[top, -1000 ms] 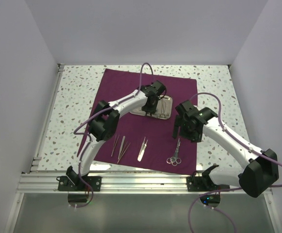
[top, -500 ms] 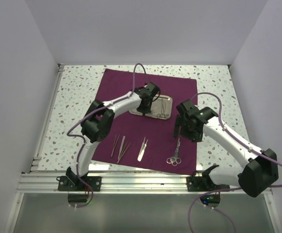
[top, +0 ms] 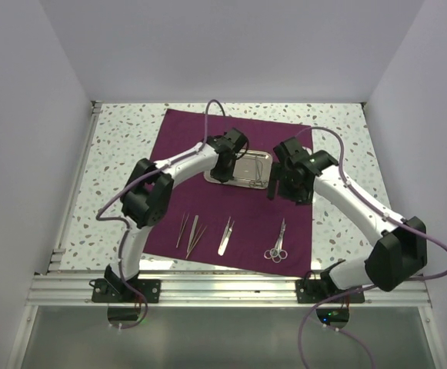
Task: Open and lay out the surgical kit
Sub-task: Pick up the medical item from the container, then place the medical item in the surgical kit.
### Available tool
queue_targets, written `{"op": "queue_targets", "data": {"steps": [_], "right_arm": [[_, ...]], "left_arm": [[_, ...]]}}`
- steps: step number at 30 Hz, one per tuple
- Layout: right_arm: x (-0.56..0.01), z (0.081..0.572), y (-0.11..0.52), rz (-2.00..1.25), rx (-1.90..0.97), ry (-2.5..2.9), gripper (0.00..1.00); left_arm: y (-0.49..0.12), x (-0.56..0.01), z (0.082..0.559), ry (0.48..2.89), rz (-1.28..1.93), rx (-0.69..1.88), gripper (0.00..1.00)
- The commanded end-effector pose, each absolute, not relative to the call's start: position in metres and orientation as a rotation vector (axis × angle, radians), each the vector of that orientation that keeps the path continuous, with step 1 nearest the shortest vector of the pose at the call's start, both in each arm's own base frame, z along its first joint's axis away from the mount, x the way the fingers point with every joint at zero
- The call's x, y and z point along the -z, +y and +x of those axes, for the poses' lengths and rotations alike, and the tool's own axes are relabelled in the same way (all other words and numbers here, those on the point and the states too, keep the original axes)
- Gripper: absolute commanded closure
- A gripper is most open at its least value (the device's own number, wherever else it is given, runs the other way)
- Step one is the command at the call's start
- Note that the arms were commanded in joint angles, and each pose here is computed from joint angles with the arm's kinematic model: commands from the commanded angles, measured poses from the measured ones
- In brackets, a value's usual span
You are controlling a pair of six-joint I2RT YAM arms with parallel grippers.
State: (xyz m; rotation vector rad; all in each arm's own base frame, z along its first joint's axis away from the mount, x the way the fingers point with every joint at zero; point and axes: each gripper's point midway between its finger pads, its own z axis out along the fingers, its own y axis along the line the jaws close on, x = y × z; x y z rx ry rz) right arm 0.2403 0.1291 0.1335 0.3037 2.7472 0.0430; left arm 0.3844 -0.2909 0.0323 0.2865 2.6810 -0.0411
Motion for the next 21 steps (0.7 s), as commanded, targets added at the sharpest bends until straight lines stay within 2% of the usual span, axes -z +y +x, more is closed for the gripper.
{"op": "queue_targets", "data": {"steps": [1, 9, 21], "right_arm": [[-0.15, 0.273, 0.135, 0.267, -0.062, 2.672, 0.19], [-0.147, 0.306, 0.144, 0.242, -0.091, 2.667, 0.2], [-0.136, 0.348, 0.137, 0.306, -0.129, 2.662, 0.2]], "left_arm": [[-0.287, -0.088, 0.364, 2.659, 0.284, 0.105, 1.0], [-0.292, -0.126, 0.301, 2.65, 0.249, 0.215, 1.0], [-0.294, -0.075, 0.18, 2.805, 0.225, 0.273, 1.0]]}}
